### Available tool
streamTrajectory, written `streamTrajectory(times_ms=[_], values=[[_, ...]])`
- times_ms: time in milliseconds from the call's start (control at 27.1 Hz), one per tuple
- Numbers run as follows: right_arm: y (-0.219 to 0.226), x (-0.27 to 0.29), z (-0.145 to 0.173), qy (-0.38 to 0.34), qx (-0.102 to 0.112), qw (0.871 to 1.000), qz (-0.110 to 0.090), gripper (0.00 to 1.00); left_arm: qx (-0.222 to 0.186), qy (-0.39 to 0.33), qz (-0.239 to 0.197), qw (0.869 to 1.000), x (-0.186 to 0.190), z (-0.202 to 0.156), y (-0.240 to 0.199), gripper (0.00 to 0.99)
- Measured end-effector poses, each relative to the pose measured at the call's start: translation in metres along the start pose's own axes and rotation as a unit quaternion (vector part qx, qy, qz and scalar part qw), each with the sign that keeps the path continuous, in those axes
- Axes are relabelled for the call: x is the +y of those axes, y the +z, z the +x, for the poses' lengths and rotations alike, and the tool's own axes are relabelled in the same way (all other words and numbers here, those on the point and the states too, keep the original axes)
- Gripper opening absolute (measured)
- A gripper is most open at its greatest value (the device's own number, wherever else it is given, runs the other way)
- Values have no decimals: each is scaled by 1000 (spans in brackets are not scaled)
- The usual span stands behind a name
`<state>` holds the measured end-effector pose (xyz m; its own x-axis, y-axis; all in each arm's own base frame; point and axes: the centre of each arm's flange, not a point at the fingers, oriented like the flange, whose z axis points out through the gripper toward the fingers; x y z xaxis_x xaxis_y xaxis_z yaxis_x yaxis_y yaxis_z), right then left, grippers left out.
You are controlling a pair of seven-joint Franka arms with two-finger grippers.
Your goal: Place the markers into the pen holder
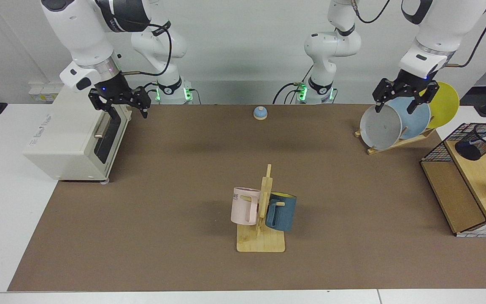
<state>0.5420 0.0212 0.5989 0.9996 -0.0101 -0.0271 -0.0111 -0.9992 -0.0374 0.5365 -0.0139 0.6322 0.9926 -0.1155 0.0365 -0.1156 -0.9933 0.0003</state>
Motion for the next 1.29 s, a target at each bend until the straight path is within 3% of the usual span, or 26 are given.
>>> streamTrajectory(times_ms=[663,994,1068,1179,1289], values=[[0,0,0,0,0,1000,0,1000,-23,16,-1,1000,13,-7,18,991],[0,1,0,0,0,1000,-3,1000,-25,64,9,998,6,-10,16,991],[-1,4,0,-3,2,1000,-20,1000,-24,65,9,998,4,-10,15,991],[-4,8,0,-12,8,998,-64,1000,-24,66,9,997,3,-11,15,991],[-6,5,-1,-18,10,997,-79,1000,-24,67,9,997,3,-11,15,991]])
